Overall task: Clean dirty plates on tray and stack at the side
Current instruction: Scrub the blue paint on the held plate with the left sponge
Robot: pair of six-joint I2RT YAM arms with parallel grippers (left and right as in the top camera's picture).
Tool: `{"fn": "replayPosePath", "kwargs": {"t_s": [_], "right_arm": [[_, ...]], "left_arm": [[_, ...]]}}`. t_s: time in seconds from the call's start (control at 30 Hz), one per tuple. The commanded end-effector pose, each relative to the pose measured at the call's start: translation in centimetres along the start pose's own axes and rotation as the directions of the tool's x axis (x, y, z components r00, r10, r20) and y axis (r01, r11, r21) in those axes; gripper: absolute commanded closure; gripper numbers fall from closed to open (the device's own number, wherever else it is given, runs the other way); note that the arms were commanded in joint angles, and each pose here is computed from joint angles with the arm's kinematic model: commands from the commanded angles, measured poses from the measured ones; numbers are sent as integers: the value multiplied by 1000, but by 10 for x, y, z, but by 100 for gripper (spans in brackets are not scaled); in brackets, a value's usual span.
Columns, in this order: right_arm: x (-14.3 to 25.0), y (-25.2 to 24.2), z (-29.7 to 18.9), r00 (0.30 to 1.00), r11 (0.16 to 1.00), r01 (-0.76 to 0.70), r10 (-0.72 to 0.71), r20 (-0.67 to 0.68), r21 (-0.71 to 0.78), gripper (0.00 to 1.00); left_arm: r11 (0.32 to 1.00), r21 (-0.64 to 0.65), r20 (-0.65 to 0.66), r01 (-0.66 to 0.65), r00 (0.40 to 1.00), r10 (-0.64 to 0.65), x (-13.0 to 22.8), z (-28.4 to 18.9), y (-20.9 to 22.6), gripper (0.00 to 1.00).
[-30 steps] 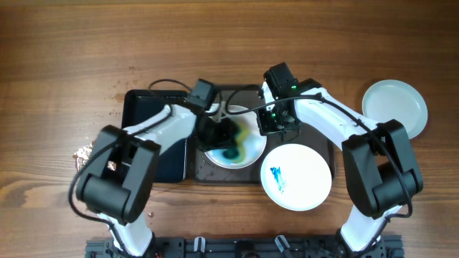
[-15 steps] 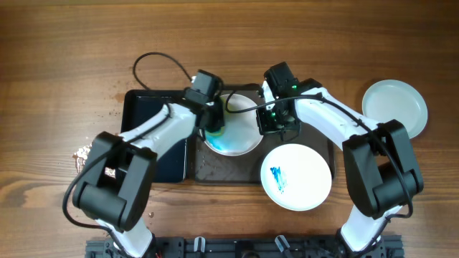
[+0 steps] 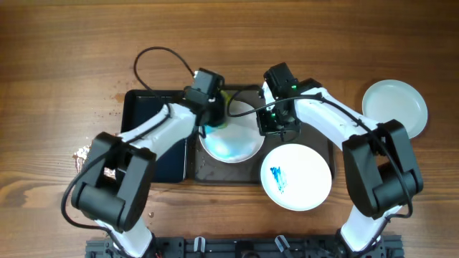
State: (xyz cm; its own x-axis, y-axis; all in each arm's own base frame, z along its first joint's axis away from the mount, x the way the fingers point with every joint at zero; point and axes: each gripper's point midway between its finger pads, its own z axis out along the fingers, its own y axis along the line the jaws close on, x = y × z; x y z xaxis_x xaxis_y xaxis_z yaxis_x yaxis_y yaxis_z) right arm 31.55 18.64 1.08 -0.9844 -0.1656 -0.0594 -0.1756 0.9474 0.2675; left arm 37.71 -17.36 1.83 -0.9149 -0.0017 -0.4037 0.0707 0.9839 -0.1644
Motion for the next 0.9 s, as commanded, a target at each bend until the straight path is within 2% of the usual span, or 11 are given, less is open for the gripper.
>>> {"fn": "replayPosePath", "kwargs": {"t_s": [0.0,0.2,0.33,0.43,0.57,0.67,0.77,0.87], "right_arm": [[3,-6,-2,1000,999,20,-20,-8,33,96],[3,-8,-2,1000,999,20,-19,-8,42,96],[4,-8,-1,1000,999,20,-20,-9,42,96],[3,-8,-1,1000,999,20,-20,-8,42,96],[4,-8,-1,1000,999,20,-20,-10,41,96],[4,-8,-1,1000,999,19,-19,-11,42,95],[5,-8,-2,1000,999,19,-18,-15,43,96],[6,-8,-1,1000,999,18,-17,-18,43,96]], "left_arm": [[997,-79,-35,13,999,-16,2,-5,33,96],[999,-3,-321,-37,947,34,77,-17,4,96],[985,172,-480,21,875,66,116,-34,-33,96],[955,298,-488,3,860,150,124,-41,-59,96],[919,393,-428,-44,875,225,122,-41,-90,96],[933,357,-404,-32,896,185,112,-35,-85,96],[984,180,-363,12,930,55,92,-22,-49,96],[997,44,-328,67,944,-49,78,-18,-17,96]]}}
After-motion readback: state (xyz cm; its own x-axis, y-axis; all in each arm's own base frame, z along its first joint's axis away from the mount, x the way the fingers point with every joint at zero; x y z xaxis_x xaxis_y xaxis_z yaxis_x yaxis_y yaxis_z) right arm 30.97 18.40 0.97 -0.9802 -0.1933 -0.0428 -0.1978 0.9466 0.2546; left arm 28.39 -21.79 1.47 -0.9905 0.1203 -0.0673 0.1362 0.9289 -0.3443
